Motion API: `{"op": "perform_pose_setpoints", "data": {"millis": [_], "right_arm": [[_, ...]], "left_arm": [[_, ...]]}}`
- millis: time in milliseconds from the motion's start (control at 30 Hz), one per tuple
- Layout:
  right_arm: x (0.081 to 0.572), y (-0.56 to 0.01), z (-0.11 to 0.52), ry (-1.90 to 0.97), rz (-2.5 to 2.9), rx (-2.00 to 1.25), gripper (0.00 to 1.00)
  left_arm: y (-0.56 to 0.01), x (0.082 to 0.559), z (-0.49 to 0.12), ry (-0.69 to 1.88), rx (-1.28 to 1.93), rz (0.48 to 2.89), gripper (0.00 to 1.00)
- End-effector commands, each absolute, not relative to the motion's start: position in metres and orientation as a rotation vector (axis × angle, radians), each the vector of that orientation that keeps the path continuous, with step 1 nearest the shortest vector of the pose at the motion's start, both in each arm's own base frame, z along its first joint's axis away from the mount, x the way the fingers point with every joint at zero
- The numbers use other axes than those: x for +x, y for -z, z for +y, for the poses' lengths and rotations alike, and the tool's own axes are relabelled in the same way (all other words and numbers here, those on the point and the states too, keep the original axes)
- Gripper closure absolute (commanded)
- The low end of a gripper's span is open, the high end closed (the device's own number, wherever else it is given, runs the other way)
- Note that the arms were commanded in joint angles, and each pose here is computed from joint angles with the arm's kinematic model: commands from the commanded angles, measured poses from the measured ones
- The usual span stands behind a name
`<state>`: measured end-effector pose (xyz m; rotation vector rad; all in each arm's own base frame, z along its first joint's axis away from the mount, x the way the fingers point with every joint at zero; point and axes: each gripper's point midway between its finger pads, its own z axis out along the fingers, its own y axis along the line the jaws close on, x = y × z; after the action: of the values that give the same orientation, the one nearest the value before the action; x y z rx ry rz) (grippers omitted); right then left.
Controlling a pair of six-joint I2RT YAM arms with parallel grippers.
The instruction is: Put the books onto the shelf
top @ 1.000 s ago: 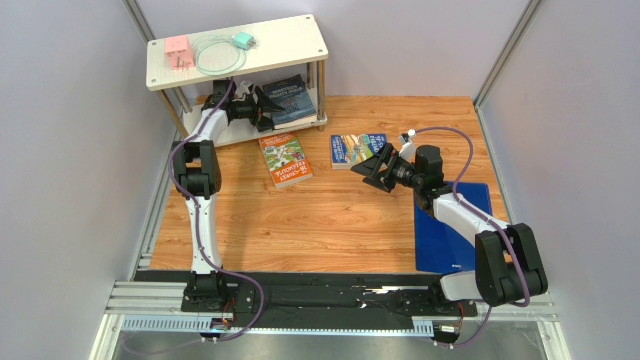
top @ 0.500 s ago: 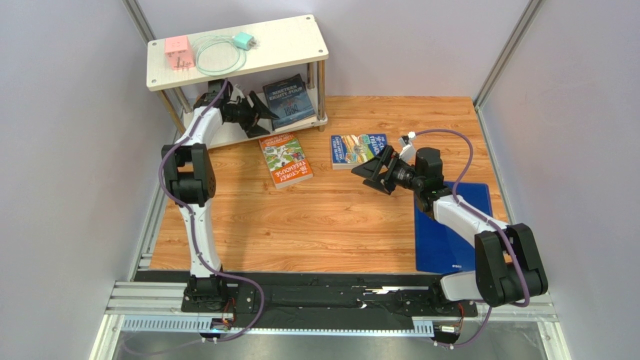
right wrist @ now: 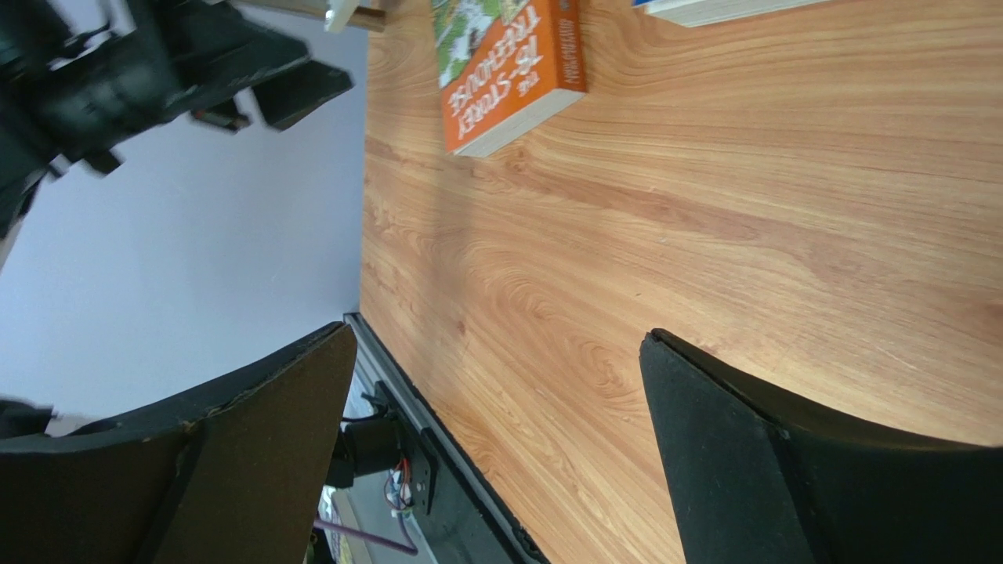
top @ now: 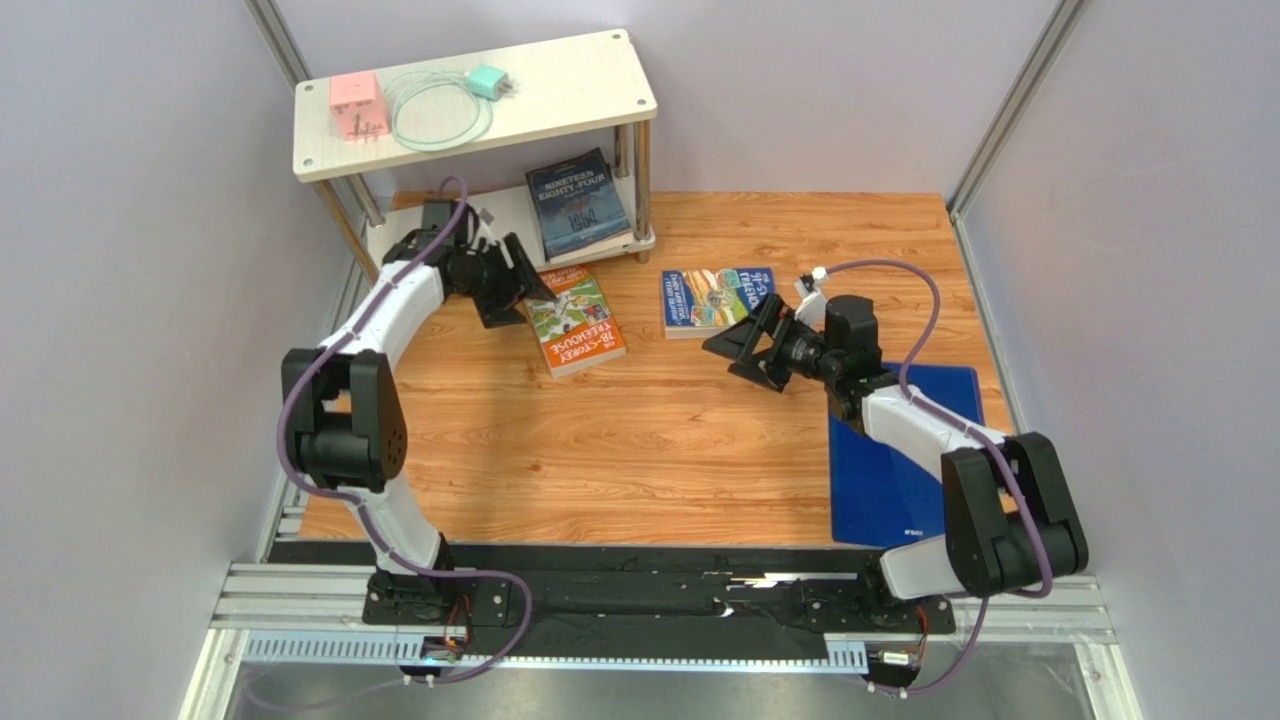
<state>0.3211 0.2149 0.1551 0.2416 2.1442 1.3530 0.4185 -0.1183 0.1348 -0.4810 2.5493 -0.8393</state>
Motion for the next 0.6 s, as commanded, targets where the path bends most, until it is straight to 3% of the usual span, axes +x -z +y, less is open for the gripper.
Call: {"op": "perform_pose_setpoints", "data": {"millis": [0,233,267,333,367,567], "right_arm": [[0.346,-0.137,0.206,-1.282,2.158,0.335,0.02],[0.387,-0.109,0.182,-1.337,2.130,0.562,0.02],[0.391,-0.099,0.180,-1.350,2.139,0.614,0.02],[0.406,-0.102,0.173,-1.360,2.110,0.641,0.02],[0.410,-0.095,0.172,-1.365,2.120,0.669,0.02],[0.433,-0.093,0.171,-1.386,2.105,0.716,0.03]], "left_arm": [[-0.153,0.402,-0.171,0.721,-0.162,2.502,0.32],[-0.122,0.416,-0.219,0.509,0.029,2.622,0.67],[-0.134,0.423,-0.232,0.496,0.067,2.589,0.81],[-0.126,0.431,-0.233,0.363,0.109,2.588,0.91],[-0.127,0.432,-0.242,0.327,0.151,2.578,1.00],[-0.135,0.476,-0.273,0.110,0.354,2.516,1.00]]}}
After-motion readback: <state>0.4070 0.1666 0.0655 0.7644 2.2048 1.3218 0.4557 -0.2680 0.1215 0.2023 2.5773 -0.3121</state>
